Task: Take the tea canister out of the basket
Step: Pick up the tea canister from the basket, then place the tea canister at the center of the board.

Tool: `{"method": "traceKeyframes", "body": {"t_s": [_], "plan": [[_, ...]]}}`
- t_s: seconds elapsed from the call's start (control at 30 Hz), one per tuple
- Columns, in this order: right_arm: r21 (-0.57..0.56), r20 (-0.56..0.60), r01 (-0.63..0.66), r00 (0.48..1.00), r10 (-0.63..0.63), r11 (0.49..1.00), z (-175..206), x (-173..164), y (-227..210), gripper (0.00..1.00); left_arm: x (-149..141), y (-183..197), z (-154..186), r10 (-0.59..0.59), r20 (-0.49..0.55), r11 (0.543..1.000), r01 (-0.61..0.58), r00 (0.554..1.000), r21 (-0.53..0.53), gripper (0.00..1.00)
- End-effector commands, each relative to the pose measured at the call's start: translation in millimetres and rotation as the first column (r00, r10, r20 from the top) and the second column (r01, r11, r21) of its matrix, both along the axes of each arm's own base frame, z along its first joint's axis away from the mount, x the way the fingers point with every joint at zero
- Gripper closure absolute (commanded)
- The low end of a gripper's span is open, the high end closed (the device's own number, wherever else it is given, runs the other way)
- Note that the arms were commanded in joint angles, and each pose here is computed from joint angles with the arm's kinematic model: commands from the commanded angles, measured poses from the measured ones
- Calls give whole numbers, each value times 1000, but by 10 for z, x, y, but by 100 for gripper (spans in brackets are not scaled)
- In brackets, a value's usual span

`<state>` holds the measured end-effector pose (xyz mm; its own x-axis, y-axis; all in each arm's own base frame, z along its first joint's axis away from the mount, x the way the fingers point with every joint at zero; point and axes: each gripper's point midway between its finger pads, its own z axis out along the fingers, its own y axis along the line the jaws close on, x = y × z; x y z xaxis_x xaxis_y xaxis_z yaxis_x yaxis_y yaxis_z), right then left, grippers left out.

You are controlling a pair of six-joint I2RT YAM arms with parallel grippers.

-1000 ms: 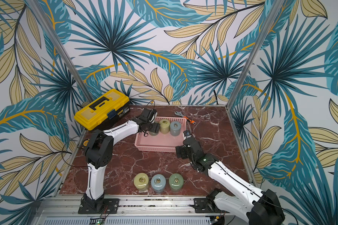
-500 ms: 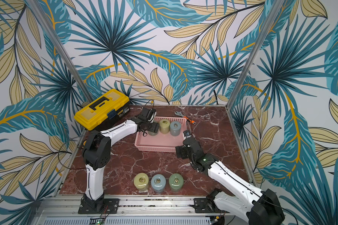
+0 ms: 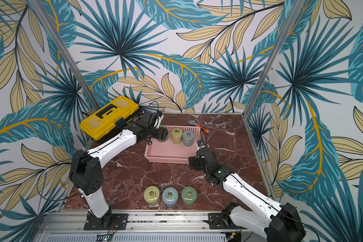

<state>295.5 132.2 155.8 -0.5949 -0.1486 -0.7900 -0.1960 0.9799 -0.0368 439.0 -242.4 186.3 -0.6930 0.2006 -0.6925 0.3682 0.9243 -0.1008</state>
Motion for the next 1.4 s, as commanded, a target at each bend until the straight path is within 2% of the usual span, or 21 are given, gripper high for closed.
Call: {"method": "traceKeyframes", "body": {"t_s": [0.0,0.4,0.67,1.03,1.37], "plan": [[-23,4,10,1000,-10,1000,-68,3,-43,1,-148,-16,326,-16,62,999,19,998,-45,46],[-12,25,18,1000,-18,1000,-27,-16,-73,1,-733,55,595,-44,87,998,49,995,-50,46],[-10,31,22,999,-21,1000,-15,-19,-82,1,-1091,99,641,-68,77,995,74,995,-69,46],[-20,29,35,999,-34,999,-41,-21,-111,1,-1414,87,616,-115,68,989,121,991,-89,47],[-31,34,54,998,-53,998,-55,-22,-156,1,-1623,-159,491,-182,55,977,187,982,-99,48]]}}
